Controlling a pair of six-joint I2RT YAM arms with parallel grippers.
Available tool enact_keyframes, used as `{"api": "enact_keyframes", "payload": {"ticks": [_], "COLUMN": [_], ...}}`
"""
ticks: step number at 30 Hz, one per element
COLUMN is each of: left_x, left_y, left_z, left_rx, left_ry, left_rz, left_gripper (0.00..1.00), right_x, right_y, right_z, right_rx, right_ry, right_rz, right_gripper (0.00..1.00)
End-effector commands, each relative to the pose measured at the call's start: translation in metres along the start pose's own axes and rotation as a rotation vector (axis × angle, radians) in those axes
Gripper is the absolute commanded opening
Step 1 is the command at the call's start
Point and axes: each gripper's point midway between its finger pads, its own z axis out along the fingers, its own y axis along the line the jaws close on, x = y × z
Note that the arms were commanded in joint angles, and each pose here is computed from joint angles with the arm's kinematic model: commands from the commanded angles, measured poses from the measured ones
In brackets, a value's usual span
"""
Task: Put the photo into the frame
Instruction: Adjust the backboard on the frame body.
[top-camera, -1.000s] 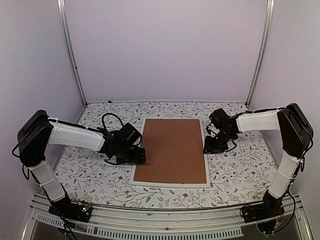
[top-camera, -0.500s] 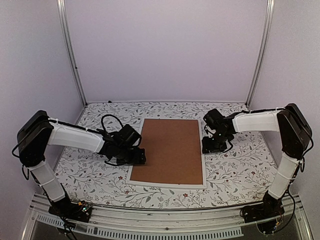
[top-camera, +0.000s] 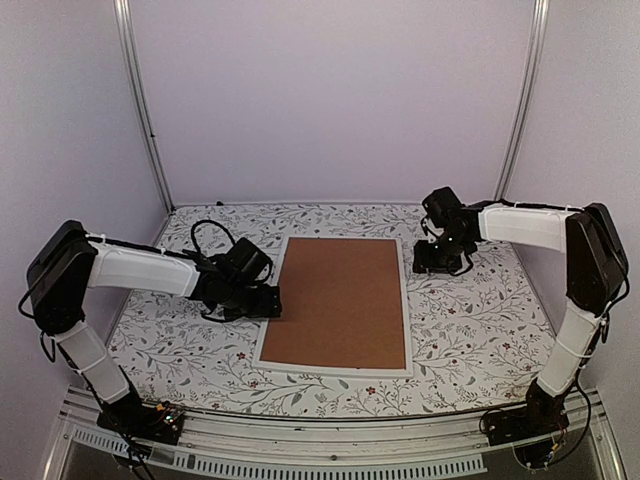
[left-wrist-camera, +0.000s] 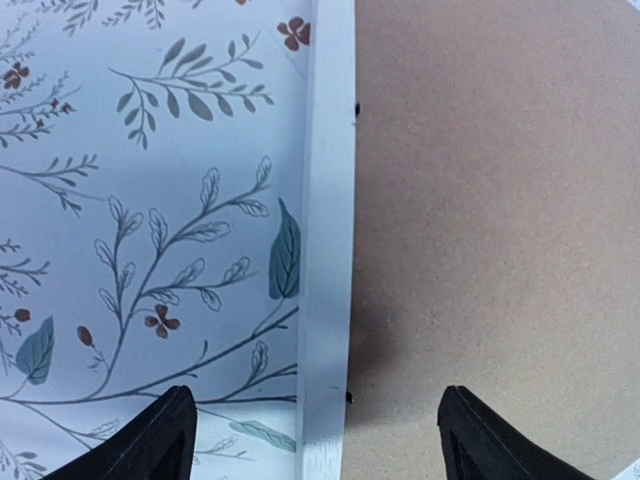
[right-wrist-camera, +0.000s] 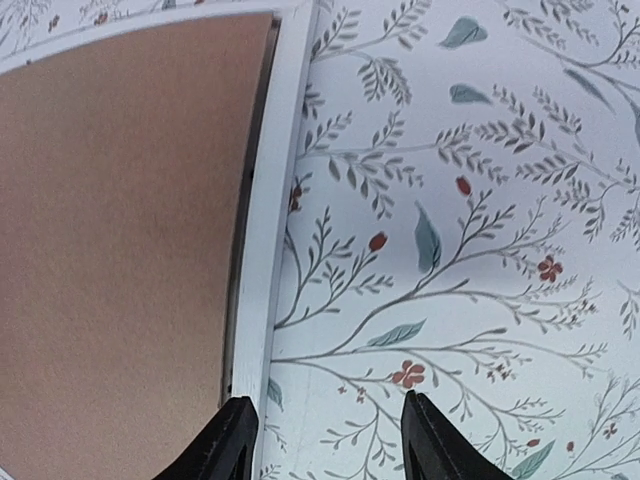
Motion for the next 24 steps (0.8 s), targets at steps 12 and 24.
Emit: {"api": "enact_keyframes", "payload": {"ticks": [12, 24], "left_x": [-0.073, -0.086], "left_y": [0.003, 0.011], "left_z": [-0.004, 0.025], "left_rx": [0.061, 0.035], "left_ry": [-0.072, -0.026], "left_rz": [0.008, 0.001], "left_gripper": [0.86, 0.85], "right_x": [-0.112, -0.157], "right_y": [-0.001, -0.003], "right_z": [0.04, 0.084], "right_rx": [-0.041, -0.103], "right_ry": [-0.165, -0.207], "right_rz": [0.006, -0.008], "right_gripper": [0.52, 0.52]}}
